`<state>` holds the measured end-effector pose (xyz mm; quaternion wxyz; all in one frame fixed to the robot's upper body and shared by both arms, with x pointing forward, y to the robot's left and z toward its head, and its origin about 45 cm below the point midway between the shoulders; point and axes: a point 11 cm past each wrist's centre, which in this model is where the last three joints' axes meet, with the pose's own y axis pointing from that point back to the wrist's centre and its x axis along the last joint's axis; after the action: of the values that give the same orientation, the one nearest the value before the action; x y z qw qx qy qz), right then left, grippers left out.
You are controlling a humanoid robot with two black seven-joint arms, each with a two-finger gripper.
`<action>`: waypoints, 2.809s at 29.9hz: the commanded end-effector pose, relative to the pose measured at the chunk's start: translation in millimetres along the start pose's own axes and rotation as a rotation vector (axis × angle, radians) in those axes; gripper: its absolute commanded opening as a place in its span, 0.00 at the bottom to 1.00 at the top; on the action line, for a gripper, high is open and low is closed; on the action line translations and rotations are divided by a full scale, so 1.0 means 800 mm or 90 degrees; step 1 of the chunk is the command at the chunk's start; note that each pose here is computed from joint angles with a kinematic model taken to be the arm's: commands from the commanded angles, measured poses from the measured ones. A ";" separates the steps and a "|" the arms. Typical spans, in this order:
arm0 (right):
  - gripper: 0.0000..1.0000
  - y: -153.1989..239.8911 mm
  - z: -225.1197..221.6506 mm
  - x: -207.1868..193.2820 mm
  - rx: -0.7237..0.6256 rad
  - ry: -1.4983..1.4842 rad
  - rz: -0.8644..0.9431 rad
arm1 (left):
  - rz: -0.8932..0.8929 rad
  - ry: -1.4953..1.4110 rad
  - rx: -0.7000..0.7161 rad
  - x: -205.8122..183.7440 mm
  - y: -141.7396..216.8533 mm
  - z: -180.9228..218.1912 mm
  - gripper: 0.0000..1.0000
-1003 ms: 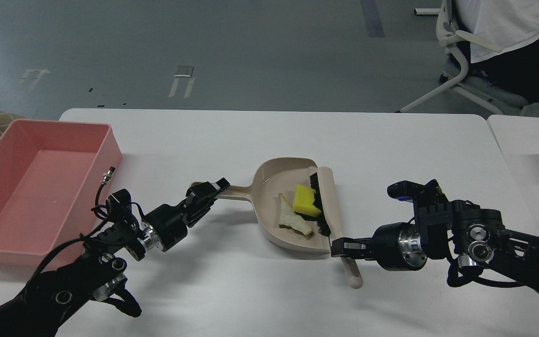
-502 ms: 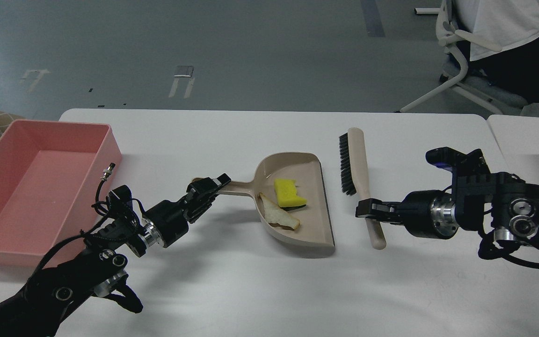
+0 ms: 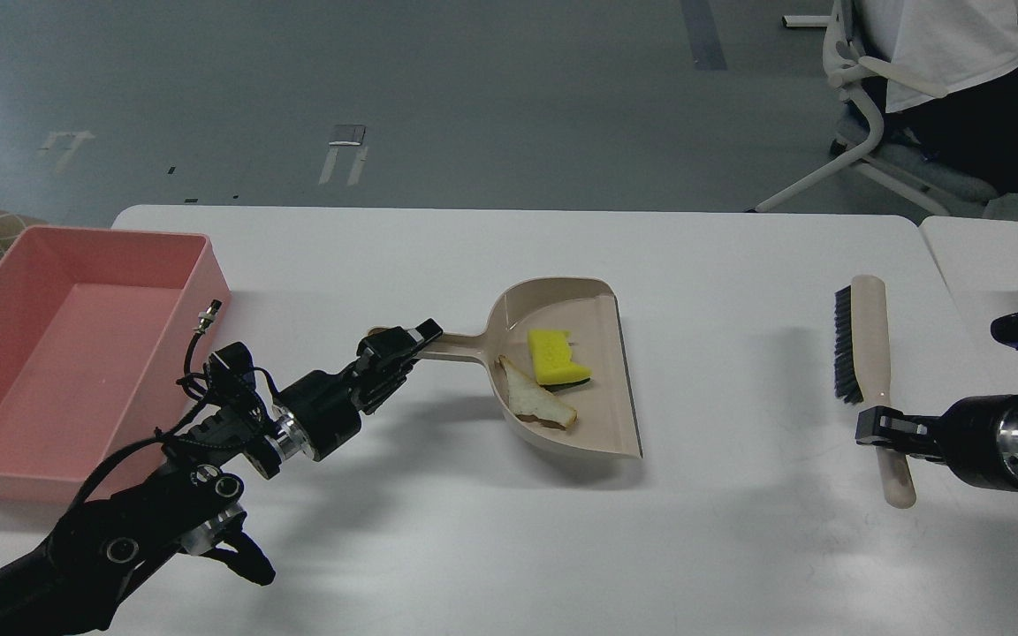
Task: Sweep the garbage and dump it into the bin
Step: 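Pull the brush back away from the dustpan with the right gripper, then lift the dustpan with the left gripper over the pink bin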
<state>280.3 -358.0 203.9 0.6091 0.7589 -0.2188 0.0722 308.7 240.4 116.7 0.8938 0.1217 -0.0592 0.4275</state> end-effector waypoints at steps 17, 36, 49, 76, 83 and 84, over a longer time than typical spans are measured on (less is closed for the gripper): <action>0.00 -0.004 0.042 -0.015 -0.055 -0.023 -0.019 | 0.007 0.000 -0.001 0.004 0.001 0.001 0.14; 0.12 -0.018 0.011 -0.016 -0.014 -0.011 -0.021 | 0.009 0.000 -0.001 0.006 0.001 0.001 0.14; 0.25 -0.016 0.008 -0.015 -0.009 -0.010 -0.020 | 0.013 0.008 -0.002 0.007 0.001 0.001 0.15; 0.99 0.026 -0.020 0.053 0.070 -0.068 0.082 | 0.022 0.010 -0.004 0.014 0.002 0.004 0.15; 0.99 0.067 -0.055 0.106 0.184 -0.135 0.158 | 0.041 0.038 -0.014 0.024 -0.001 0.011 0.15; 1.00 0.070 -0.069 0.116 0.222 -0.149 0.172 | 0.038 0.039 -0.020 0.024 -0.002 0.015 0.15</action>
<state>332.3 -349.3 281.7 0.4809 0.8014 -0.3437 0.0911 320.6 251.4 127.9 0.8825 0.0985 -0.0407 0.4581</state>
